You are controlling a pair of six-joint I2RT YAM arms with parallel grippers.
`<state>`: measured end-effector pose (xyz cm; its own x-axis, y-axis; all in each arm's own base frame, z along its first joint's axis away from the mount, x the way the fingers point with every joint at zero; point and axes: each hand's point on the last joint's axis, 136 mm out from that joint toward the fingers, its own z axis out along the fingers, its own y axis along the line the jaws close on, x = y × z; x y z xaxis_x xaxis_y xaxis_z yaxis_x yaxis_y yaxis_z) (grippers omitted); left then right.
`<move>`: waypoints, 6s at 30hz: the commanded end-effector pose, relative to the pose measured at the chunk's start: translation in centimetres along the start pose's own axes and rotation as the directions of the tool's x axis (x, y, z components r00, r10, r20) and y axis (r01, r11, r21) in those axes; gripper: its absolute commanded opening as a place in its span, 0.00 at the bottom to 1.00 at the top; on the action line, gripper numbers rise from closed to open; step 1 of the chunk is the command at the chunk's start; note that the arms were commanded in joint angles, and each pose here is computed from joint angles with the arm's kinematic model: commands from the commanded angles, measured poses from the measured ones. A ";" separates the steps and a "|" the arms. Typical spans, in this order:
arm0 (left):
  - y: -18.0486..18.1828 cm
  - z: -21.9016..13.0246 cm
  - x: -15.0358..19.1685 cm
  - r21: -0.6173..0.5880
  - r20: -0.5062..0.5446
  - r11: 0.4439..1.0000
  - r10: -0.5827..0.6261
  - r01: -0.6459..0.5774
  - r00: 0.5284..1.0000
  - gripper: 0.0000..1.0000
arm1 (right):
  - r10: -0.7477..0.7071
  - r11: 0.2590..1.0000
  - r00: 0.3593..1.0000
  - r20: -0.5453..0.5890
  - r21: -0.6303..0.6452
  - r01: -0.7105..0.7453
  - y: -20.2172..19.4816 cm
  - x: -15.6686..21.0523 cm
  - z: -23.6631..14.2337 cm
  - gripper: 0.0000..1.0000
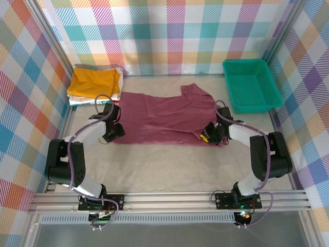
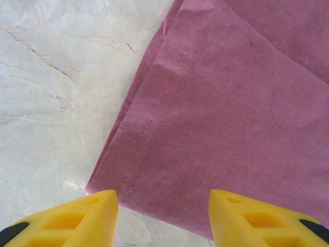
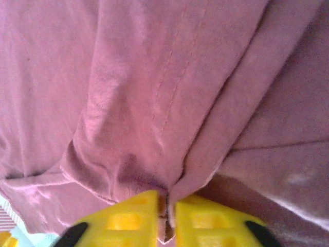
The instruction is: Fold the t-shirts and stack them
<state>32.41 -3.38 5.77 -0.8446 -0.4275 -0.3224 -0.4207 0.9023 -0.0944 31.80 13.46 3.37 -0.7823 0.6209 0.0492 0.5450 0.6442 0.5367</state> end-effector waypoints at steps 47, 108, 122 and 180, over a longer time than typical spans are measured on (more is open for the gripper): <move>-0.9 0.5 -2.6 -0.011 0.053 1.000 -0.019 0.020 0.998 0.54 | -0.419 0.908 0.893 0.164 0.064 0.415 15.4 -7.5 -1.6 0.39; -5.7 0.4 -12.5 -0.015 0.104 1.000 0.022 -0.021 0.994 0.58 | -0.707 0.657 0.707 -0.033 0.343 0.672 16.3 -15.2 1.1 0.45; -4.9 4.3 -13.5 -0.047 0.041 0.998 0.037 -0.035 0.998 0.58 | -0.638 0.653 0.755 -0.153 0.413 0.635 12.2 -14.9 6.7 0.38; -7.4 8.8 -15.6 -0.029 -0.069 0.967 0.250 -0.253 0.966 0.31 | -0.778 0.547 0.621 0.093 0.586 0.598 17.2 -19.3 -2.7 0.00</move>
<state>51.50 -2.84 3.39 -0.9397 -0.1941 -0.2816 -0.2082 0.9779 0.0206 55.48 11.51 10.02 -0.9144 -0.0631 -0.3998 0.0025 0.9869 -0.1616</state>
